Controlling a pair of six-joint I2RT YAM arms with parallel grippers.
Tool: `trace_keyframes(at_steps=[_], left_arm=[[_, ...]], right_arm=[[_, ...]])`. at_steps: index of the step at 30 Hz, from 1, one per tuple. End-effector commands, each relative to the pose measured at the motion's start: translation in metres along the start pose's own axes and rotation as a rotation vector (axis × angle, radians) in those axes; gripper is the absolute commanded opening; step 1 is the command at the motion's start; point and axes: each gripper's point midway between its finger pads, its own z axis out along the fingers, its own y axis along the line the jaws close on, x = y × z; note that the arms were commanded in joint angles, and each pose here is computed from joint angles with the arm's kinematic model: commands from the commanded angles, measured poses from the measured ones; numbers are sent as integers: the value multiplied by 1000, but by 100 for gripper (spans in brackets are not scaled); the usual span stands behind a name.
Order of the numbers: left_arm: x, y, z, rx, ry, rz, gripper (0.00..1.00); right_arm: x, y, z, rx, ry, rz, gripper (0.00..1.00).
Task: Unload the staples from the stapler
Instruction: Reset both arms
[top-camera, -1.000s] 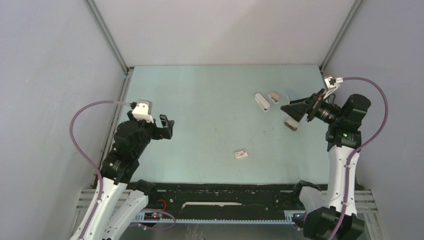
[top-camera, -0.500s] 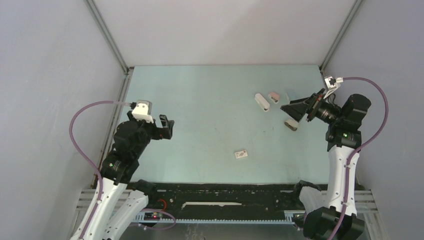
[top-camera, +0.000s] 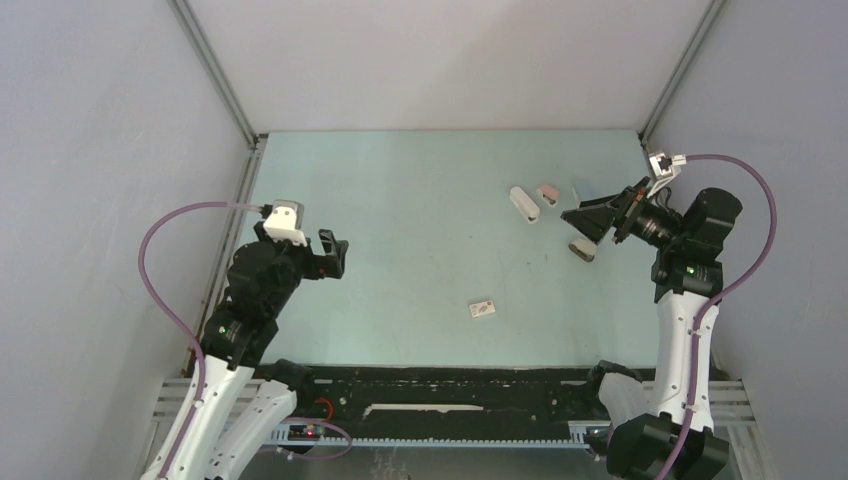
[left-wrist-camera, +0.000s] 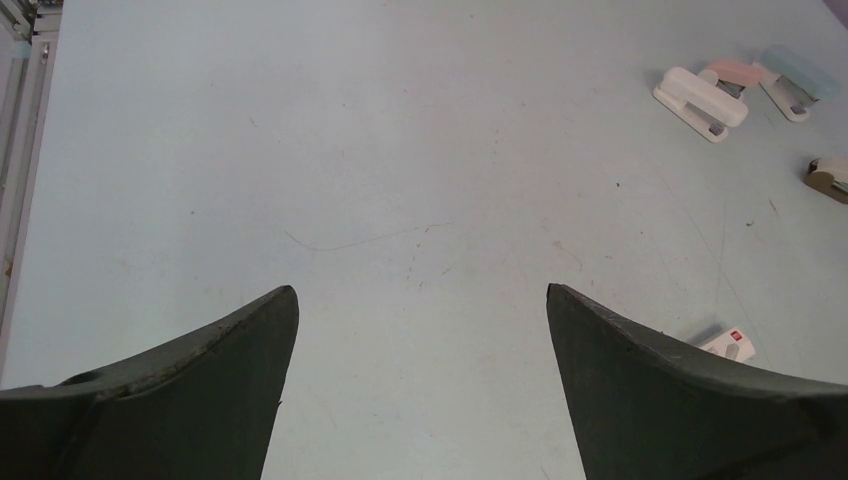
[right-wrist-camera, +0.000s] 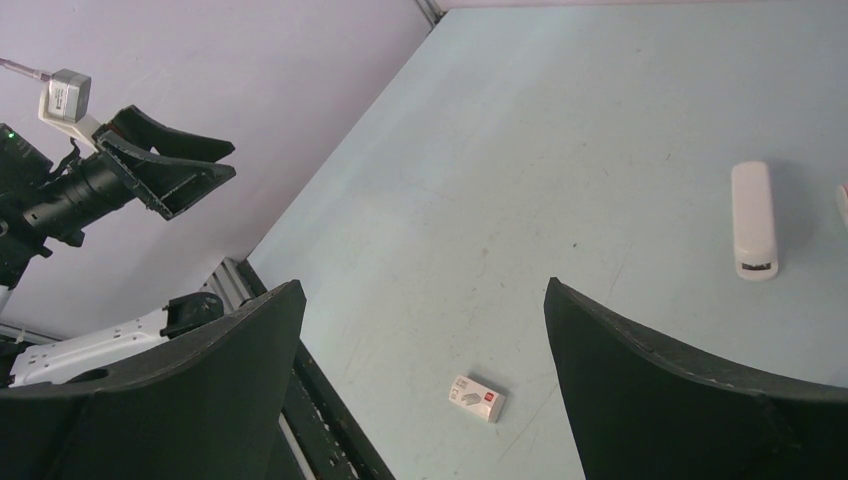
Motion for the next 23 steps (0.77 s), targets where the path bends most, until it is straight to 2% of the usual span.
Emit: trace_keyframes(at_steps=[1, 23], left_arm=[[-4, 0, 2, 10, -27, 9, 100], [-1, -2, 4, 19, -16, 9, 100]], right_arm=[[-5, 4, -2, -5, -14, -29, 100], [-4, 2, -1, 1, -12, -22, 100]])
